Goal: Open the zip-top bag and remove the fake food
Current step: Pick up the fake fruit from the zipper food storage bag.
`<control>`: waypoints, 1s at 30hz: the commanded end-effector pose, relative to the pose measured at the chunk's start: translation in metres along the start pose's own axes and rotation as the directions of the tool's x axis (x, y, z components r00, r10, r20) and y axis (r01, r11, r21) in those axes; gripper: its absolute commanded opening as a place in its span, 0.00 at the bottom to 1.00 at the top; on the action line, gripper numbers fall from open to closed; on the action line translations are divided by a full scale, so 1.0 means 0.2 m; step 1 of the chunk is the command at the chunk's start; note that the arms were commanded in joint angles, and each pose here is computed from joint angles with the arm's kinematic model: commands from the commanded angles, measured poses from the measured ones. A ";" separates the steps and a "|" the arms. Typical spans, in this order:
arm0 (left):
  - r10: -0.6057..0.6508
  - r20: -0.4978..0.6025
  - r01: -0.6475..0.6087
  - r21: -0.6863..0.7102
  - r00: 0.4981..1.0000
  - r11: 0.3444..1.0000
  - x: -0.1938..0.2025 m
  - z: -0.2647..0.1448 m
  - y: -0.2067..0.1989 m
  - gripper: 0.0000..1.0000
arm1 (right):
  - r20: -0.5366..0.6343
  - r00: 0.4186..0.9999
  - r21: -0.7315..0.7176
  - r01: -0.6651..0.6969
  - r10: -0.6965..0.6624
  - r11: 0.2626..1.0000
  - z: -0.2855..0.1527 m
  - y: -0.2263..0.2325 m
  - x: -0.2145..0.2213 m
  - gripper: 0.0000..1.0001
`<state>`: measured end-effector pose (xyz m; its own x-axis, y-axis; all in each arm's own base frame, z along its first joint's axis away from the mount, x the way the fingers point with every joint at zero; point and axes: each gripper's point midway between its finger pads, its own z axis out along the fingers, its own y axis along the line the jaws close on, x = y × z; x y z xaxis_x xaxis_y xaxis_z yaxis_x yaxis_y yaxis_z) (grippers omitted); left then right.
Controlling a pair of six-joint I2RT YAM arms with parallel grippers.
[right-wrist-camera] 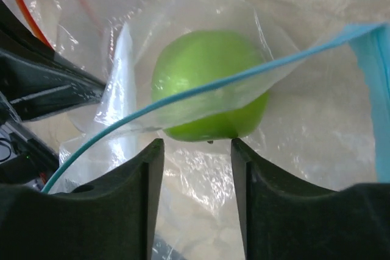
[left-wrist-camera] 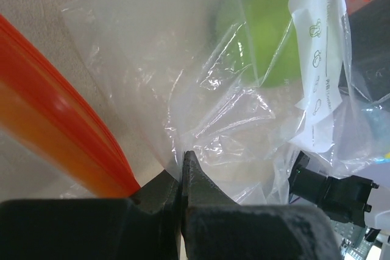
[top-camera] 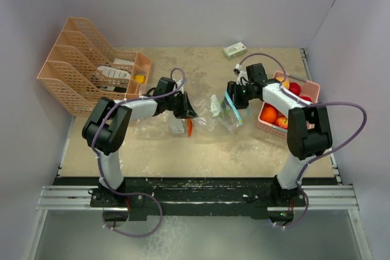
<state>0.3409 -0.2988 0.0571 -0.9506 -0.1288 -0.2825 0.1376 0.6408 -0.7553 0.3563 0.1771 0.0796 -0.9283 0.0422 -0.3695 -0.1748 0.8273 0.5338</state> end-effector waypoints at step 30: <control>0.036 0.055 -0.037 0.002 0.998 0.999 -0.07 -0.08 -0.07 0.00 | -0.095 0.978 -0.047 0.184 -0.187 0.982 0.27 0.22 0.07 0.74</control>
<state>0.3371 -0.2932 0.0524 -0.9558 -0.1346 -0.2615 0.1070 0.6690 -0.7355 0.3557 0.2418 0.0380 -0.9183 -0.1639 -0.3603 -0.3354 0.8058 0.4881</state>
